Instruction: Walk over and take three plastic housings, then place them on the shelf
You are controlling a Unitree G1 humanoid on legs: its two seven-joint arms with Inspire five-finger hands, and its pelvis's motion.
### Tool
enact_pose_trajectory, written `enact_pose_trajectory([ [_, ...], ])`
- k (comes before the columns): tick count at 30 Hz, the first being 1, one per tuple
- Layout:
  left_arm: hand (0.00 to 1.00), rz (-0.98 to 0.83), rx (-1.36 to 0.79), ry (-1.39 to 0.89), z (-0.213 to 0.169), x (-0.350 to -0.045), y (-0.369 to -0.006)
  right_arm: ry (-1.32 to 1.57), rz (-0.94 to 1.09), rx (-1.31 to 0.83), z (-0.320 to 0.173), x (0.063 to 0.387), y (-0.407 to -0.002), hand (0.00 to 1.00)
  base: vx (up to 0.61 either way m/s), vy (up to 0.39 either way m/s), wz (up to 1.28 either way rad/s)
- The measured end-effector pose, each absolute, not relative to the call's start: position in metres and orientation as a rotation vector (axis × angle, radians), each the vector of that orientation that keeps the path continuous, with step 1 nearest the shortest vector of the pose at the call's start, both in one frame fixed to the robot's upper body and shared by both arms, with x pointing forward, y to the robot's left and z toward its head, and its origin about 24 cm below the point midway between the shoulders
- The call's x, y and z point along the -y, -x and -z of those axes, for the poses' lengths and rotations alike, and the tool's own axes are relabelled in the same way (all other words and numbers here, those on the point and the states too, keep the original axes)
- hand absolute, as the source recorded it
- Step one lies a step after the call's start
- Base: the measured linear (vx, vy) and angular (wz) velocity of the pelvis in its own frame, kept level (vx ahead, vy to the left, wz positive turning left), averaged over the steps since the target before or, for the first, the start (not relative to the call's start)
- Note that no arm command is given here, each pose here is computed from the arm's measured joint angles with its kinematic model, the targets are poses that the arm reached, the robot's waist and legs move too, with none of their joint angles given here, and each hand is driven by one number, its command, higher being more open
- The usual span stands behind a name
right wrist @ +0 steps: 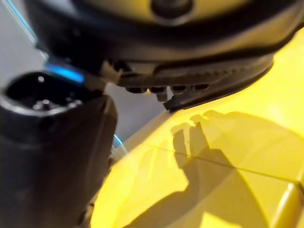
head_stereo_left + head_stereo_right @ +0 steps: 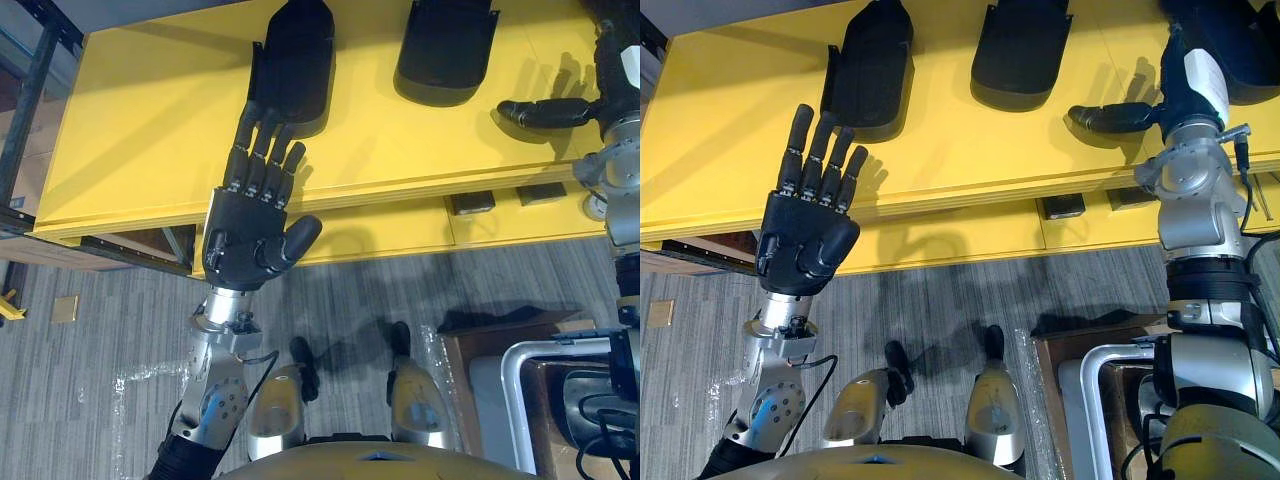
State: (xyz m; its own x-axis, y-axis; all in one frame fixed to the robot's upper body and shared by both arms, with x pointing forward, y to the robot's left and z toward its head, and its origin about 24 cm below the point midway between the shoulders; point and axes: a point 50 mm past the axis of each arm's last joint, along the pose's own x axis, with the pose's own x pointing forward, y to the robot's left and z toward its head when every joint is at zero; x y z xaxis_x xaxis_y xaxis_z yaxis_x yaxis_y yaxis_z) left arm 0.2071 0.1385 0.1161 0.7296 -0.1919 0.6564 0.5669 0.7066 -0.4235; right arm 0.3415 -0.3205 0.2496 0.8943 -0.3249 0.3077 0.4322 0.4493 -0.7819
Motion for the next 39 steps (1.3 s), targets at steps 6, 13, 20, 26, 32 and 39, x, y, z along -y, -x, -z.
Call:
enact_pose_trajectory([
  [6,1.0,0.438,0.591,0.656,-0.109,-0.139,-0.209,1.032,0.495,0.126,-0.242,0.314,-0.345,1.0,0.0,-0.002,0.03],
  [13,1.0,0.43,0.597,0.678,-0.109,-0.137,-0.209,0.992,0.599,0.225,-0.258,0.314,-0.341,1.0,0.0,0.006,0.07],
  [20,1.0,0.418,0.593,0.698,-0.108,-0.134,-0.209,0.974,0.673,0.358,-0.276,0.306,-0.335,1.0,-0.03,0.018,0.03],
  [26,1.0,0.425,0.573,0.677,-0.106,-0.13,-0.207,0.954,0.704,0.419,-0.291,0.302,-0.333,1.0,-0.03,0.011,-0.01],
  [32,1.0,0.435,0.558,0.689,-0.105,-0.125,-0.206,0.952,0.67,0.425,-0.29,0.294,-0.334,1.0,-0.01,0.002,0.02],
  [39,1.0,0.414,0.552,0.674,-0.104,-0.124,-0.206,1.019,0.59,0.358,-0.282,0.282,-0.347,1.0,-0.02,0.005,0.09],
])
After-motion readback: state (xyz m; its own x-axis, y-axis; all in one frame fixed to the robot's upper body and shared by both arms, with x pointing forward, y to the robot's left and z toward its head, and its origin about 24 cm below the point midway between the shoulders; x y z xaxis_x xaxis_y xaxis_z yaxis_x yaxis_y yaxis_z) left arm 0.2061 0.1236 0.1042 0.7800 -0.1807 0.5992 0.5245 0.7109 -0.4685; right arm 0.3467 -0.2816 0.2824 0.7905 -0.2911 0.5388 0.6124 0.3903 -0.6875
